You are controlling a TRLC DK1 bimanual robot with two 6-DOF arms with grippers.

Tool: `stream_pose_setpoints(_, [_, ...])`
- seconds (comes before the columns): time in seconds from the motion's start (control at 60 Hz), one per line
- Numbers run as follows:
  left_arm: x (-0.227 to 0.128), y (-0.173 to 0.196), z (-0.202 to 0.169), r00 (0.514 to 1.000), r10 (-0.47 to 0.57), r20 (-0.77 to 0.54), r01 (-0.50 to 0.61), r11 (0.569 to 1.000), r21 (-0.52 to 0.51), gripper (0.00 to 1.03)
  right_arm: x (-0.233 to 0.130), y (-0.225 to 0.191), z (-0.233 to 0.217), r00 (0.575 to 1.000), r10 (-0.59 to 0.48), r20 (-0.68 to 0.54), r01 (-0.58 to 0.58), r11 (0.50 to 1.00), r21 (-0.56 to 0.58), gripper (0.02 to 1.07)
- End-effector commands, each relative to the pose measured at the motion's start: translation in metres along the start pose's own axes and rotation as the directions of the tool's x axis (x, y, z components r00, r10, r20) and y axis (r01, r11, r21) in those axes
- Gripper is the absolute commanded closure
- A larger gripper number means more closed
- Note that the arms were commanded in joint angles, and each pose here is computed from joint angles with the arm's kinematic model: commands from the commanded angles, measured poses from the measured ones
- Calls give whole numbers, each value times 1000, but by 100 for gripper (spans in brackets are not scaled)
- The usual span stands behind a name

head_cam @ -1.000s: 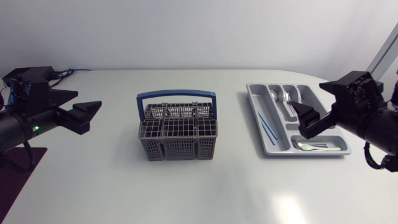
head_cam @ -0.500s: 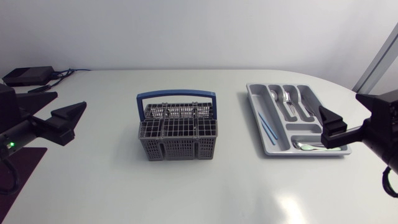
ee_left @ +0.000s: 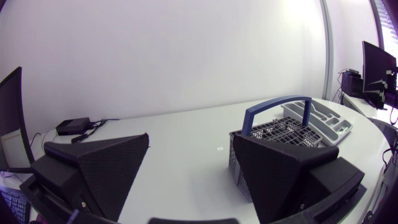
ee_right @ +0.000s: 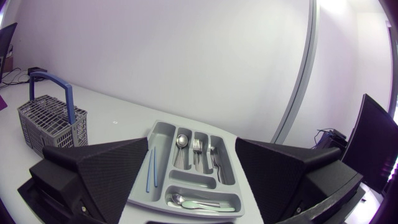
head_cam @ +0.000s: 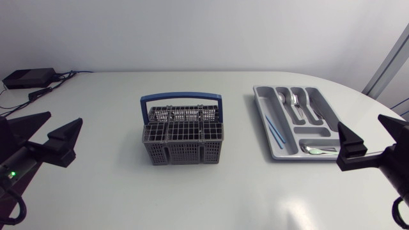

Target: Unload the cutlery basket into the drawer organizer.

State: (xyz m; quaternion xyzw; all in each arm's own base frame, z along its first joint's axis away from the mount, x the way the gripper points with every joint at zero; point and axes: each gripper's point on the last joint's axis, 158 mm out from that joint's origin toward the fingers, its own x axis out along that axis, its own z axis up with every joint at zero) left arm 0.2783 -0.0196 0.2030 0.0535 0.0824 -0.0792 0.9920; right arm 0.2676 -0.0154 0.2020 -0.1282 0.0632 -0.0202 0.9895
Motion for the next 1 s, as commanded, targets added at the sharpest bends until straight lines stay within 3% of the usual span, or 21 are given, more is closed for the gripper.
stream_pose_setpoints(0.0, [-2,-2,-10,1000,9,8,-9,999,-33,3,-1,4,-13,1000,3,-9,-2,998,55,6])
stream_pose_setpoints(0.7, [-17,7,-57,985,142,96,-131,985,-117,3,-8,26,-49,997,28,72,-46,967,250,6])
stream_pose_setpoints(0.983, [-17,7,-58,985,143,97,-132,984,-117,3,-8,26,-49,997,29,73,-46,967,252,6])
